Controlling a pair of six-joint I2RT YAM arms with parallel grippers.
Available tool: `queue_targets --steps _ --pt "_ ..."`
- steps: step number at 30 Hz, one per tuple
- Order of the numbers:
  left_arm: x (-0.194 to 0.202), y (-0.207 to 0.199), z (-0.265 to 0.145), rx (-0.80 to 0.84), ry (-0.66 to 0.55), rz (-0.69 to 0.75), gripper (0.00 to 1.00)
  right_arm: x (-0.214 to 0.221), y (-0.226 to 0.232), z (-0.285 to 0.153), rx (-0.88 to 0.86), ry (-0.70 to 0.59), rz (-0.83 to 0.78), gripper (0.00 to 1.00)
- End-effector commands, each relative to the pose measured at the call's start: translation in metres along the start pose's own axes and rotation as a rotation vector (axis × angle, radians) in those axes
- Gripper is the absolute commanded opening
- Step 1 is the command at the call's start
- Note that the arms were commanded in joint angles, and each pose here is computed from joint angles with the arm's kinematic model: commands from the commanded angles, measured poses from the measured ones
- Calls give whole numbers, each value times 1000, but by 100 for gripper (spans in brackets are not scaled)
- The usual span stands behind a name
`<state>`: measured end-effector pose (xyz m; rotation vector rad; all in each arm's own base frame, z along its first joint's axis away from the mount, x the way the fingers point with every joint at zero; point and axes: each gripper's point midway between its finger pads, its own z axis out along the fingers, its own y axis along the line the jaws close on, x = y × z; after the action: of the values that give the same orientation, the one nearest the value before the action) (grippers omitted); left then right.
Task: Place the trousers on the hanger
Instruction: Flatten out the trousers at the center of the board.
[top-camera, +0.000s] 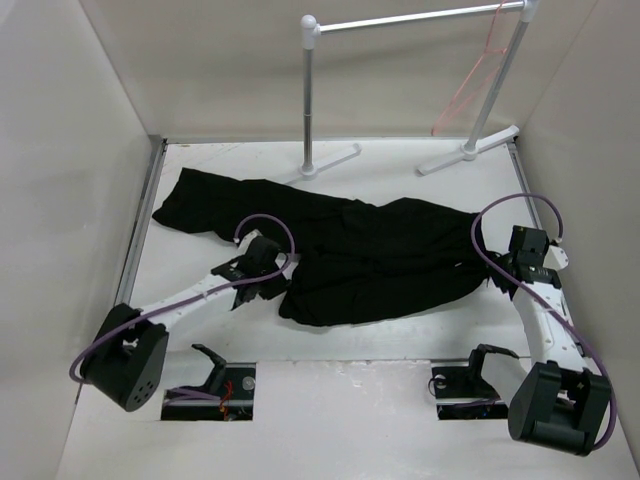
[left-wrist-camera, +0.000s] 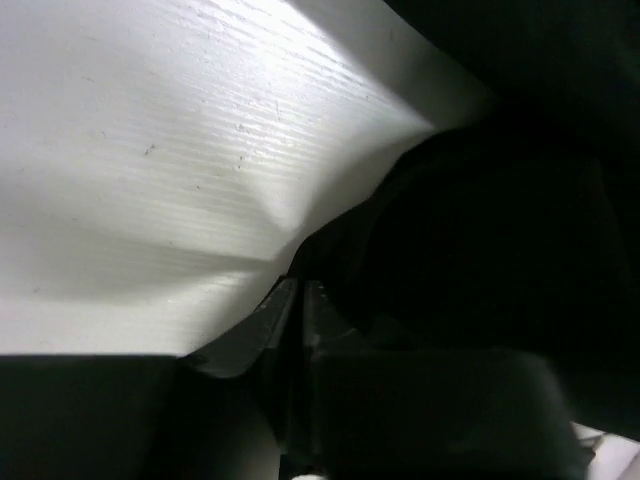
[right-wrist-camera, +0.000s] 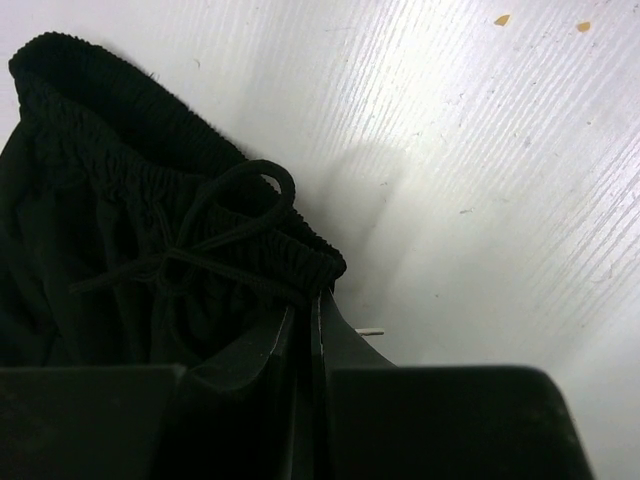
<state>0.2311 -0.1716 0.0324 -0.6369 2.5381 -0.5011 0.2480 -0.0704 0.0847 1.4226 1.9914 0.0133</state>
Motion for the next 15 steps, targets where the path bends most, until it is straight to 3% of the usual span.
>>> queue_targets --steps 1,5,9,12,15 --pt "-32 -23 -27 117 -113 -65 0 -13 15 2 -43 -40 44 1" --pt "-94 -33 -118 126 -345 -92 0 -5 10 8 -38 -28 62 1" --pt "-119 -58 -193 134 -471 -36 0 3 10 13 -50 -8 72 1" --pt "-101 -108 -206 143 -500 123 3 8 7 19 -40 4 70 1" --pt "-39 -173 -170 138 -443 350 8 13 5 24 -33 20 68 1"
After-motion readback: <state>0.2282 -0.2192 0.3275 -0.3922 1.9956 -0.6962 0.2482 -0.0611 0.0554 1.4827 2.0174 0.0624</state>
